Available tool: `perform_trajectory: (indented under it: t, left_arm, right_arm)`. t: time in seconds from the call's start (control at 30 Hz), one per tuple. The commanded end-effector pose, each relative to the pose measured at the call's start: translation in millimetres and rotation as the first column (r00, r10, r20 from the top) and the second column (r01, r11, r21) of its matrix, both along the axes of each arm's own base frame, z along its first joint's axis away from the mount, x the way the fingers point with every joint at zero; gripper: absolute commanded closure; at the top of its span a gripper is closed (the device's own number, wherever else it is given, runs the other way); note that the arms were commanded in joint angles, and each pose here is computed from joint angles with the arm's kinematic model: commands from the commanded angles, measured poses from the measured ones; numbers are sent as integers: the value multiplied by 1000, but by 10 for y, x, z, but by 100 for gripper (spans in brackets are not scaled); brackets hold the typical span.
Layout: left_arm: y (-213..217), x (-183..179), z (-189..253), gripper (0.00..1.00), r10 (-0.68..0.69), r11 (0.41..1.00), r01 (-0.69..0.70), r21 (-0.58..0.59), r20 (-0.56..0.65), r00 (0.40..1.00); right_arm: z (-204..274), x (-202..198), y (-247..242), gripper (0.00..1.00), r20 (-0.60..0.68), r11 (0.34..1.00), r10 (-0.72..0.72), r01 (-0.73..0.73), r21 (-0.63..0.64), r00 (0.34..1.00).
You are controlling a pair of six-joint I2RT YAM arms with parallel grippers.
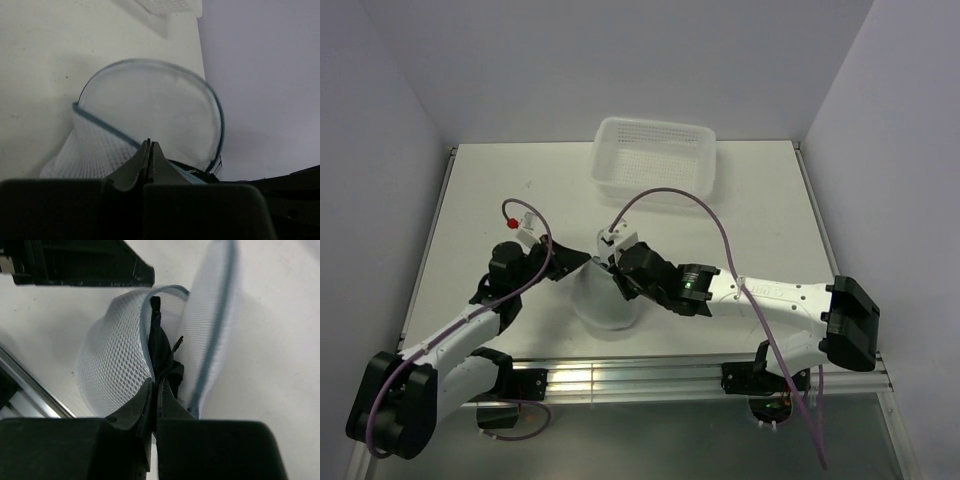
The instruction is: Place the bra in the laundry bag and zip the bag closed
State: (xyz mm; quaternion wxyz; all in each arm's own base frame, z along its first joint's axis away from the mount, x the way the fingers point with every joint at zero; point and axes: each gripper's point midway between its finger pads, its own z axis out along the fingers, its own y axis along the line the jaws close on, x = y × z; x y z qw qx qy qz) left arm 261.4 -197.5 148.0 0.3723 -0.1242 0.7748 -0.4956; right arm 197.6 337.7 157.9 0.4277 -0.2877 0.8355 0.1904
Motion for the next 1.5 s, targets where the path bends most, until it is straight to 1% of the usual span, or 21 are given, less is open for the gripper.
perform_trajectory:
  t: [0.0,0.13,0.23,0.33,0.37,0.43,0.47,0.6,0.67,0.77,0.8,0.9,1.0,1.13,1.2,1.23,1.27,1.33,1.37,1.43,1.47]
  left_arm:
    - [-74,140,288,100,30,999,-26,-39,94,995]
    - [-157,349,625,100,59,996,-46,-82,166,984]
    - [-155,439,924,100,76,995,-58,-85,234,969]
    - [-30,398,906,100,121,993,-115,-41,239,963]
    - [13,380,848,100,137,991,-135,-27,226,964]
    - [83,241,572,92,138,990,-143,14,167,976]
    - [105,189,496,87,140,989,-144,20,151,979]
    - [234,-115,151,56,152,987,-155,37,77,985]
    - [290,-205,45,52,163,984,-165,60,40,986]
    - [314,-337,-20,47,153,986,-153,67,-1,988]
    - [315,-357,11,45,148,987,-148,69,-1,989]
    - [306,-412,7,38,141,989,-139,57,-27,990]
    - [218,-442,84,33,103,995,-103,-10,-10,995]
    - [179,-465,-43,33,92,996,-91,4,-37,995]
    - [138,-478,-64,33,74,997,-74,2,-44,996]
    - [93,-491,-43,33,59,998,-60,-4,-36,998]
    - [61,-497,-35,33,51,999,-52,-9,-36,998]
    - [-52,-511,1,32,21,1000,-22,-13,-28,999]
    - [-76,-491,11,31,29,1000,-29,-6,-22,999]
    - [-186,-515,41,30,11,1000,-11,2,-13,1000]
    - [-187,-490,34,29,32,999,-32,6,-11,999]
  right_arm:
    - [521,236,116,100,138,996,-24,11,93,990]
    - [1051,501,-21,100,319,992,-111,85,95,941]
    - [1325,494,-72,100,373,991,-110,74,109,921]
    - [1074,337,-2,100,336,998,-37,19,56,941]
    - [803,222,79,100,315,1000,6,-5,-3,949]
    - [480,123,170,100,272,999,10,0,-39,962]
    - [172,32,268,100,239,995,38,-13,-103,970]
    - [-297,-90,595,100,176,985,63,-33,-170,982]
    - [-320,-59,713,100,170,985,56,-26,-172,984]
    - [-205,-18,741,85,176,988,28,-1,-152,984]
    - [-181,-22,740,66,153,991,23,-3,-131,988]
    - [-54,-76,673,23,113,998,-8,15,-62,994]
    - [138,-147,606,9,77,999,-15,13,36,997]
    - [324,-193,423,7,34,987,-34,28,158,999]
    - [583,-81,226,7,20,951,-123,113,287,992]
    - [424,-49,69,8,-2,946,-160,154,285,987]
    - [565,126,-125,10,-19,906,-231,222,359,973]
    - [371,236,-439,12,-114,839,-337,353,415,935]
    - [328,422,-635,14,-146,786,-412,432,441,899]
    - [137,485,-893,15,-232,693,-492,538,480,839]
    - [132,583,-1015,15,-264,619,-542,592,516,798]
